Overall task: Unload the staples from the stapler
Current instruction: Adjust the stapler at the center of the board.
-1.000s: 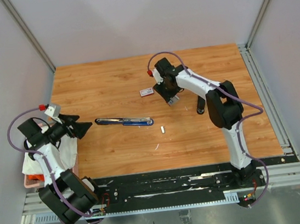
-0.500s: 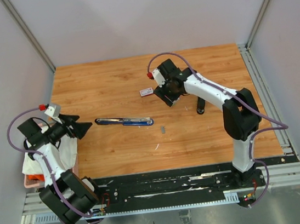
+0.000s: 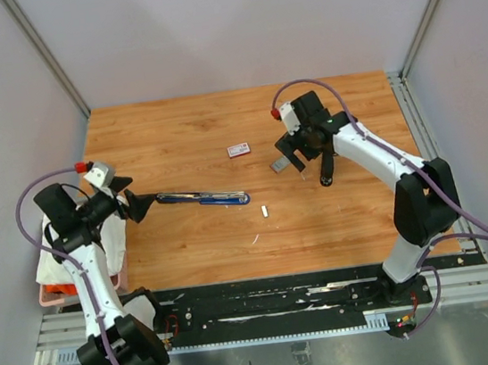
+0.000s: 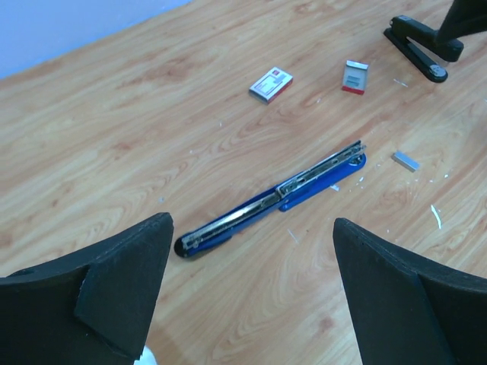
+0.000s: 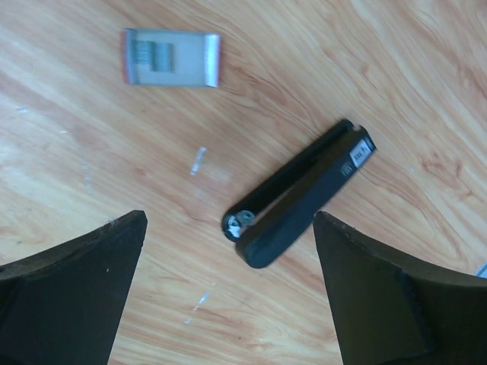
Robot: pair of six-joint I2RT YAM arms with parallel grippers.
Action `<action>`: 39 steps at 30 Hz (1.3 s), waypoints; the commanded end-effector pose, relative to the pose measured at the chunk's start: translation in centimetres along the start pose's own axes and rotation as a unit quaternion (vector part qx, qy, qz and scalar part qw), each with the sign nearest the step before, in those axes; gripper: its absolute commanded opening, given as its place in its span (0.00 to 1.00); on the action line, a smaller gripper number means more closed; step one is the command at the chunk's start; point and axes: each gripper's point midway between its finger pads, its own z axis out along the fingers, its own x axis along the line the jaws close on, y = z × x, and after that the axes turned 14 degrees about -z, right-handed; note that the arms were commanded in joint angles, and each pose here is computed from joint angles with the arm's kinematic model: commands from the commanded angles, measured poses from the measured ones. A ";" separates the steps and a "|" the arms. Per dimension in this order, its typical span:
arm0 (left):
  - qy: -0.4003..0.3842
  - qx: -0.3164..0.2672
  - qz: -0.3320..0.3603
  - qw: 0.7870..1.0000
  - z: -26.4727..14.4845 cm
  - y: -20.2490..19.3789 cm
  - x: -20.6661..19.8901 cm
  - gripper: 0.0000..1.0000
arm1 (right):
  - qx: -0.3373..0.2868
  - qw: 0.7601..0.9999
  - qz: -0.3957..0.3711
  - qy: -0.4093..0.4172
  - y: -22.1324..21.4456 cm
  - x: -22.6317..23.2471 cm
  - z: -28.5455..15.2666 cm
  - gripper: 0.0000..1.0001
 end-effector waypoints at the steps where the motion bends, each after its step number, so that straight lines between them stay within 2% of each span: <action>1: 0.020 0.009 0.072 0.997 1.0 2.1 -0.6 0.98 | 0.009 0.999 0.052 -0.013 -2.9 -2.6 -0.3 0.94; 6: -0.005 0.044 0.105 0.994 3.6 2.3 -2.5 0.98 | 0.035 0.997 0.052 -0.047 -5.7 -5.1 -0.9 0.94; 11: -0.018 0.072 0.142 0.987 6.4 2.3 -4.1 0.98 | 0.038 0.997 0.019 -0.057 -7.1 -5.6 -1.4 0.93; 19: -0.046 0.096 0.175 0.979 9.4 2.4 -6.7 0.98 | 0.085 0.991 0.079 -0.069 -10.1 -5.5 -0.4 0.92; 28: -0.077 0.115 0.193 0.971 11.3 0.9 -9.3 0.98 | 0.103 0.984 0.142 -0.020 -10.7 -5.5 2.3 0.91; 31: -0.083 0.121 0.197 0.969 11.6 0.6 -9.8 0.98 | 0.083 0.982 0.167 0.012 -9.8 -5.1 2.8 0.91; 39: -0.090 0.125 0.195 0.969 12.0 0.0 -10.2 0.98 | 0.068 0.984 0.164 0.010 -8.9 -5.6 1.9 0.91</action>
